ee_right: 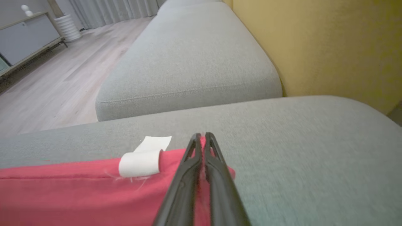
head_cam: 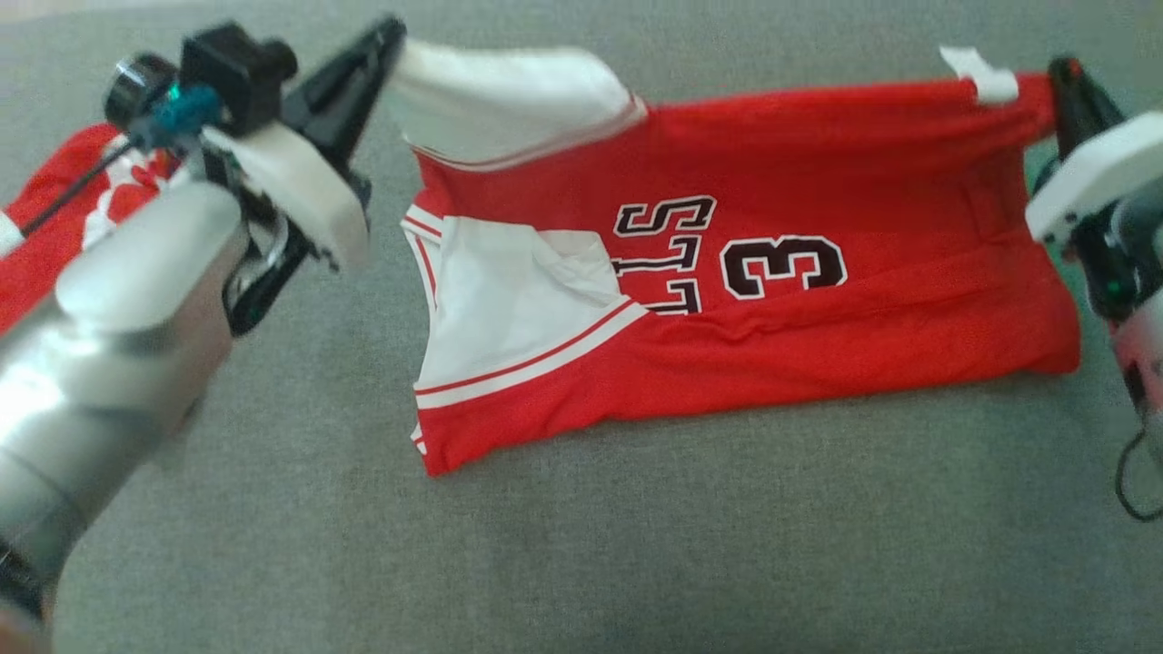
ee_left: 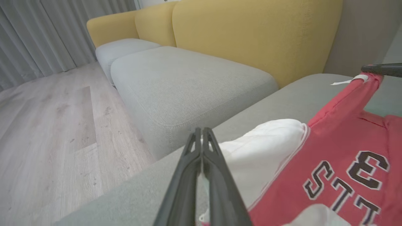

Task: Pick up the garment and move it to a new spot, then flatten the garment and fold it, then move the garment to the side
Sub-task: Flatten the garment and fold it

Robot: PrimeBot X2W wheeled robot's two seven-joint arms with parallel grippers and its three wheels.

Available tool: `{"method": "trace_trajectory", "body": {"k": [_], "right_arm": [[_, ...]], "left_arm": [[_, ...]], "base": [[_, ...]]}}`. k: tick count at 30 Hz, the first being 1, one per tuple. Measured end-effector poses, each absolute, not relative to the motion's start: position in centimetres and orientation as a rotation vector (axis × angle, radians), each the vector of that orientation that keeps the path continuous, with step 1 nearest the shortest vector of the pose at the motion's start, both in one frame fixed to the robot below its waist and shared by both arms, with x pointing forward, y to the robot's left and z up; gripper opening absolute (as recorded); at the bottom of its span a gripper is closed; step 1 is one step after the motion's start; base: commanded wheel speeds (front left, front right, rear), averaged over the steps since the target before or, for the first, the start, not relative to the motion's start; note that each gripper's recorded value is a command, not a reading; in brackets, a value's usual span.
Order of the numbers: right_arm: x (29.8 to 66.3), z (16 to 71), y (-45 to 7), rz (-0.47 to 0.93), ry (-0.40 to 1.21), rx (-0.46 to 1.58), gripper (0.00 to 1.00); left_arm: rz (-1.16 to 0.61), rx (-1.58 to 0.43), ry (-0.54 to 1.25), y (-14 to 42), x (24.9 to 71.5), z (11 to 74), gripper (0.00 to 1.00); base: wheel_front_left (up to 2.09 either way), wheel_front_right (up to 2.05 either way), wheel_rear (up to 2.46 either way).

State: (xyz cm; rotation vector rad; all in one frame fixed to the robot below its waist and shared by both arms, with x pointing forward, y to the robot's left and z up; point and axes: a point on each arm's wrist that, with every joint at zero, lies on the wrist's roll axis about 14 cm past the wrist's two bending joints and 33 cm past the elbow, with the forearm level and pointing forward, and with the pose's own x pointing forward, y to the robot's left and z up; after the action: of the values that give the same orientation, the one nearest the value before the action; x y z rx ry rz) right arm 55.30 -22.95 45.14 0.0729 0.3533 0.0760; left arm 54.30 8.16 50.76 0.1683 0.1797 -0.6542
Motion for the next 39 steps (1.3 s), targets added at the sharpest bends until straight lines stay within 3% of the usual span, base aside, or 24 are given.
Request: {"method": "trace_trajectory", "body": {"k": [13,39], "right_arm": [[49.1,42.8,-23.6,0.122,0.567,0.09,0.0],[41.1,40.9,-25.7,0.155,0.865,0.009,0.0]], "left_arm": [[-0.753,0.12,0.379,9.0,45.2,49.2,0.0],[-0.909,0.126,0.676,6.9,35.4,44.6,0.0]], "base": [[0.0,0.0,0.0],[0.0,0.0,0.0]]}}
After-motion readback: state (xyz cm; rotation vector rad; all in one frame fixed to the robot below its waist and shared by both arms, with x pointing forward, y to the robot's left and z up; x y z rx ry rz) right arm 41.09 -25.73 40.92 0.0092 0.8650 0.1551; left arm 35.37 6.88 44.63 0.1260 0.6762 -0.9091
